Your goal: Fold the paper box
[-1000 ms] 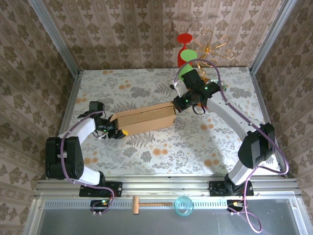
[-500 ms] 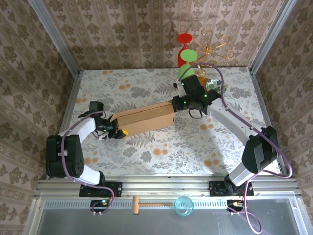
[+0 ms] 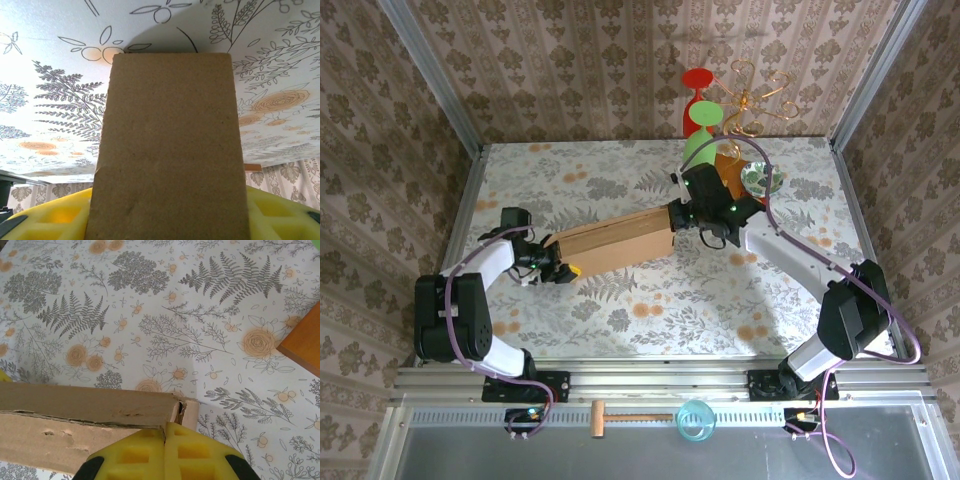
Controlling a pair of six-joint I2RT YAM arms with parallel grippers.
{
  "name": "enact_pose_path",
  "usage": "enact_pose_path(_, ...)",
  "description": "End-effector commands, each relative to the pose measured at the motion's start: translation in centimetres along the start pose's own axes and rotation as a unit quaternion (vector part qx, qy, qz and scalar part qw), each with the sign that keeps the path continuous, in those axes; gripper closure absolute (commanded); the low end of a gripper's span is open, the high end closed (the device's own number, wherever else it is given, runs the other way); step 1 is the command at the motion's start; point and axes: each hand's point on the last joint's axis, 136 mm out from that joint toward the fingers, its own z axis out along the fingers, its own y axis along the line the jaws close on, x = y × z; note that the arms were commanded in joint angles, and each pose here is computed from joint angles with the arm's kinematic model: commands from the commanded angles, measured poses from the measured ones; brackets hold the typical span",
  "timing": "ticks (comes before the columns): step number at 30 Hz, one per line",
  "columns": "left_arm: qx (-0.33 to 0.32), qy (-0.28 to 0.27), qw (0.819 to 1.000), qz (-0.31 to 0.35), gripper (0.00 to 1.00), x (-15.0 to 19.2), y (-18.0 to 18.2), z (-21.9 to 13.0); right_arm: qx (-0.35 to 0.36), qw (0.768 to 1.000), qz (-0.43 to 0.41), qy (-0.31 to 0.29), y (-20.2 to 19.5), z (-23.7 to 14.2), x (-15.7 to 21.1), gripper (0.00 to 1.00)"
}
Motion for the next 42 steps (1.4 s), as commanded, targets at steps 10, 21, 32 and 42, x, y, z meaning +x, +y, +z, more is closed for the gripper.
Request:
enact_pose_path(10, 0.090, -0.012, 0.989, 0.115, 0.21, -0.3, -4.6, -1.6, 0.050, 0.996, -0.037, 0.065, -0.6, 1.6, 4.0, 1.00)
enact_pose_path(21, 0.098, -0.059, 0.979, 0.166, 0.06, -0.9, -1.9, -4.8, 0.060, 0.993, -0.044, 0.088, -0.3, 1.8, 2.5, 1.00)
enact_pose_path(32, 0.072, -0.134, 0.957, 0.249, 0.05, -3.4, -0.4, -7.7, 0.055, 0.993, -0.045, 0.098, 0.2, 2.1, 1.9, 1.00)
enact_pose_path(42, 0.051, -0.306, 0.825, 0.472, 0.34, -0.6, -3.2, -16.7, 0.053, 0.992, -0.044, 0.103, 0.6, 2.2, 1.3, 1.00)
